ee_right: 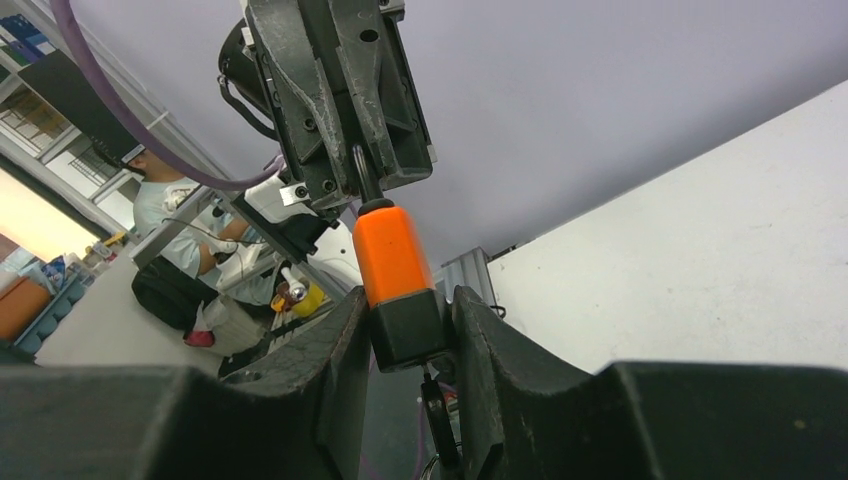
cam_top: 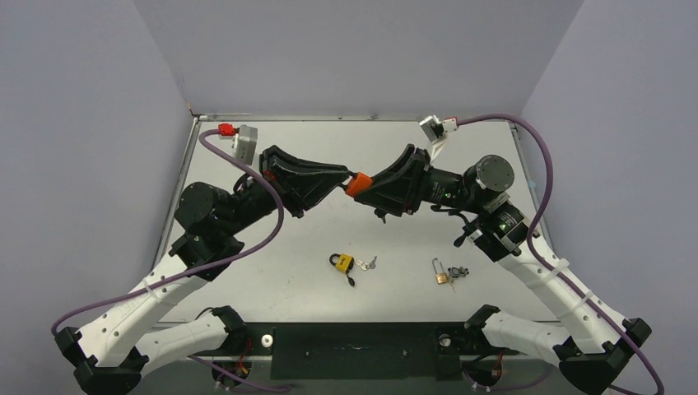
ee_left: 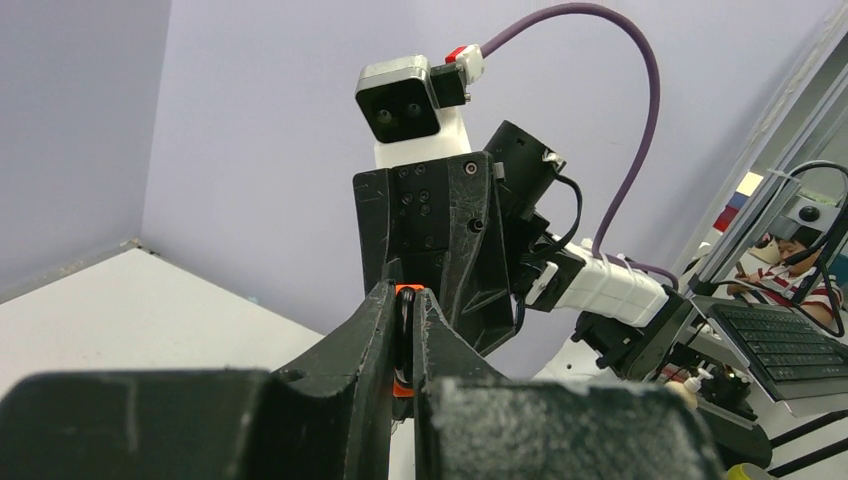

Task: Lock with the key
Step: Lock the lock.

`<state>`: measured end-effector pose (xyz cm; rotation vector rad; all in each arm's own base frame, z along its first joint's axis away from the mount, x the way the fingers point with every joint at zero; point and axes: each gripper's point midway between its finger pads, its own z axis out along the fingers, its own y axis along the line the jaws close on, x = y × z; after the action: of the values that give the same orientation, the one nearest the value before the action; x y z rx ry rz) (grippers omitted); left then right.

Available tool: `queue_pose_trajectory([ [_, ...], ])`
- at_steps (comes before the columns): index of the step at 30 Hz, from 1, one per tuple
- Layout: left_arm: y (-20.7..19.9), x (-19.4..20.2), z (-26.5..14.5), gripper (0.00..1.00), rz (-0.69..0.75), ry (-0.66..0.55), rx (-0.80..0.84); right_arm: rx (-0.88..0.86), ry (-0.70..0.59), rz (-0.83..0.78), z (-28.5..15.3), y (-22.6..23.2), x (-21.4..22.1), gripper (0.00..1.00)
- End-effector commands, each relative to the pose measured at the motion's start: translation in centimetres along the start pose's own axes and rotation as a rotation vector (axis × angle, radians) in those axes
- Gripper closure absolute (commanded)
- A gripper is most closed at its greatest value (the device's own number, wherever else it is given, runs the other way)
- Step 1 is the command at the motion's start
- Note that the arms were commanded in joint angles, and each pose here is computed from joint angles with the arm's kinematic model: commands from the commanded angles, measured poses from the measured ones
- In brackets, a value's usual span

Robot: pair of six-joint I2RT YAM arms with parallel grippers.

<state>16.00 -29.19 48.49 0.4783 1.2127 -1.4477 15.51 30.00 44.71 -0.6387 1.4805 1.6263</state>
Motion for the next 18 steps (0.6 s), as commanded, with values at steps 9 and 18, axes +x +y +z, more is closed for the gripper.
queue_pose_trajectory([
  [9, -1.3, 14.1, -1.9, 1.0, -0.275, 0.478, 0.1, -0.071, -0.379, -0.181, 0.6, 4.8, -10.8, 1.0],
  [18, -0.1, 15.5, -2.0, 1.0, -0.287, 0.492, 0.061, -0.12, -0.405, -0.218, 0.6, 7.0, -12.4, 1.0],
])
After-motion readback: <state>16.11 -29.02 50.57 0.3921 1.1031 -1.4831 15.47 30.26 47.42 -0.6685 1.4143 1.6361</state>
